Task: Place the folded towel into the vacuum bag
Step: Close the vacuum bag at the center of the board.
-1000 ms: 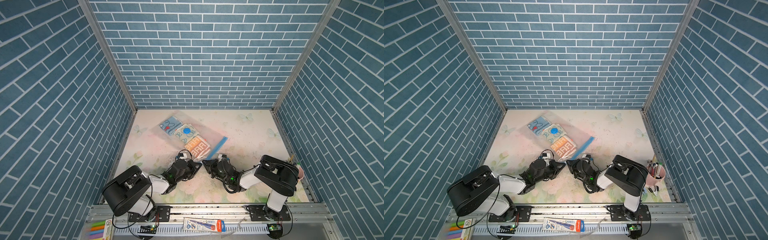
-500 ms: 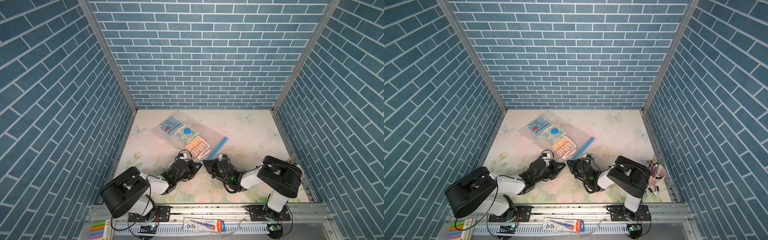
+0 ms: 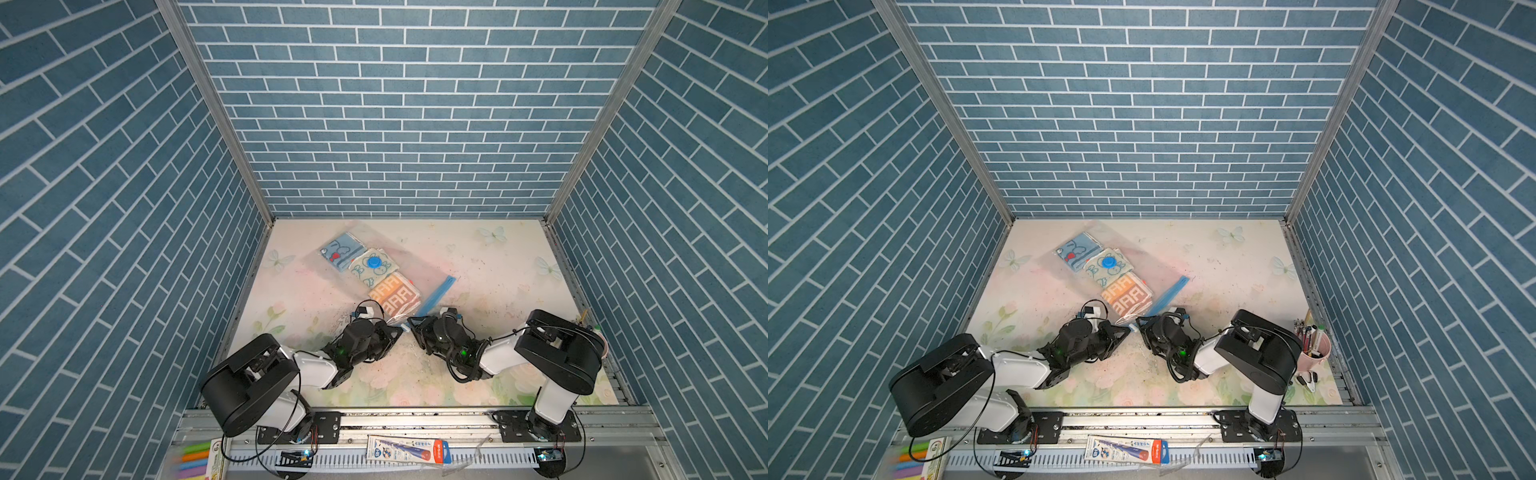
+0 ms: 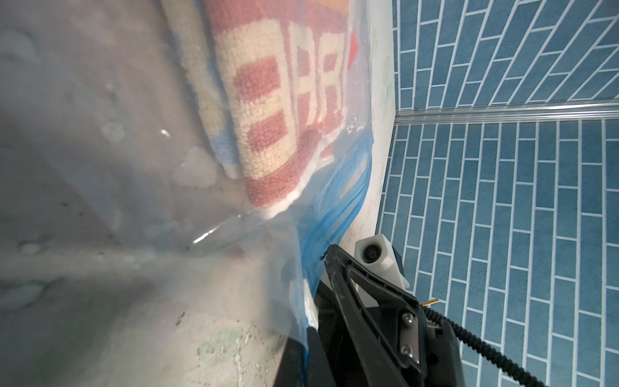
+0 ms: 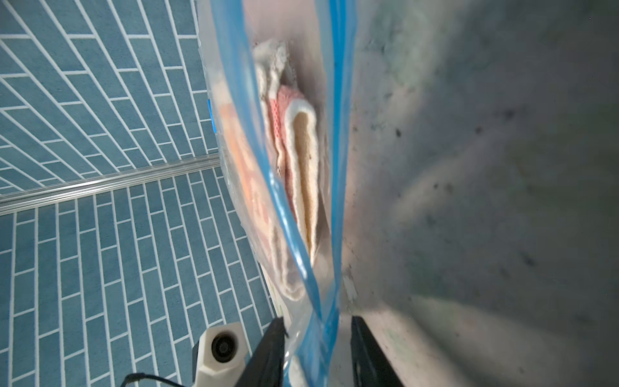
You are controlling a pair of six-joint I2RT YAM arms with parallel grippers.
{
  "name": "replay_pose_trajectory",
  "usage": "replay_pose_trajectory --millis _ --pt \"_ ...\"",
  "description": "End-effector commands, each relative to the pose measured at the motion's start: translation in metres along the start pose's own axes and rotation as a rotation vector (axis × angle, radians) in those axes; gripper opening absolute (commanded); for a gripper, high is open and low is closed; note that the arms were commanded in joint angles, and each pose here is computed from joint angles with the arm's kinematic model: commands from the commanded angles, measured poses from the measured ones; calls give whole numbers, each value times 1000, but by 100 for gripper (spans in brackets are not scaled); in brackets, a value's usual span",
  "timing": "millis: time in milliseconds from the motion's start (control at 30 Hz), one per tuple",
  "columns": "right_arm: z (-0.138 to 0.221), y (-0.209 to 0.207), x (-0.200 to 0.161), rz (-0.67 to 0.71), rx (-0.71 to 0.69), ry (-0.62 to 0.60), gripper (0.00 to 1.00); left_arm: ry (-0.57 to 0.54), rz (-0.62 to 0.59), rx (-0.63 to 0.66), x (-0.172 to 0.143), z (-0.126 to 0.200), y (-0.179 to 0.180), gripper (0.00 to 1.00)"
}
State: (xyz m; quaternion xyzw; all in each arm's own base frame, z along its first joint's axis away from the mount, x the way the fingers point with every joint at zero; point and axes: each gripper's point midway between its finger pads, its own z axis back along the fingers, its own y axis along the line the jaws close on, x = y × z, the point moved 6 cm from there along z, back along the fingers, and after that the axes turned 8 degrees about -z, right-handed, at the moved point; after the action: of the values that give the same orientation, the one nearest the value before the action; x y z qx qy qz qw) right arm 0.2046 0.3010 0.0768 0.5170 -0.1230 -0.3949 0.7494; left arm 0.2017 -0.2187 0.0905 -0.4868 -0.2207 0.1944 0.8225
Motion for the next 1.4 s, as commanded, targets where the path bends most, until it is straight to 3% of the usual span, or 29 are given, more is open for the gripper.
replay_pose_trajectory --millis 0,733,1133,1367 --pt "-5 10 -4 -123 24 8 40 -15 -25 -5 3 0 -5 0" --pt "-12 19 -25 -131 32 90 39 -12 -26 -7 3 -4 -7 0" --pt "-6 21 -21 -157 62 70 20 -17 -27 3 3 -1 -5 0" --pt "-2 19 -18 -161 64 52 3 -18 -25 8 3 1 -2 0"
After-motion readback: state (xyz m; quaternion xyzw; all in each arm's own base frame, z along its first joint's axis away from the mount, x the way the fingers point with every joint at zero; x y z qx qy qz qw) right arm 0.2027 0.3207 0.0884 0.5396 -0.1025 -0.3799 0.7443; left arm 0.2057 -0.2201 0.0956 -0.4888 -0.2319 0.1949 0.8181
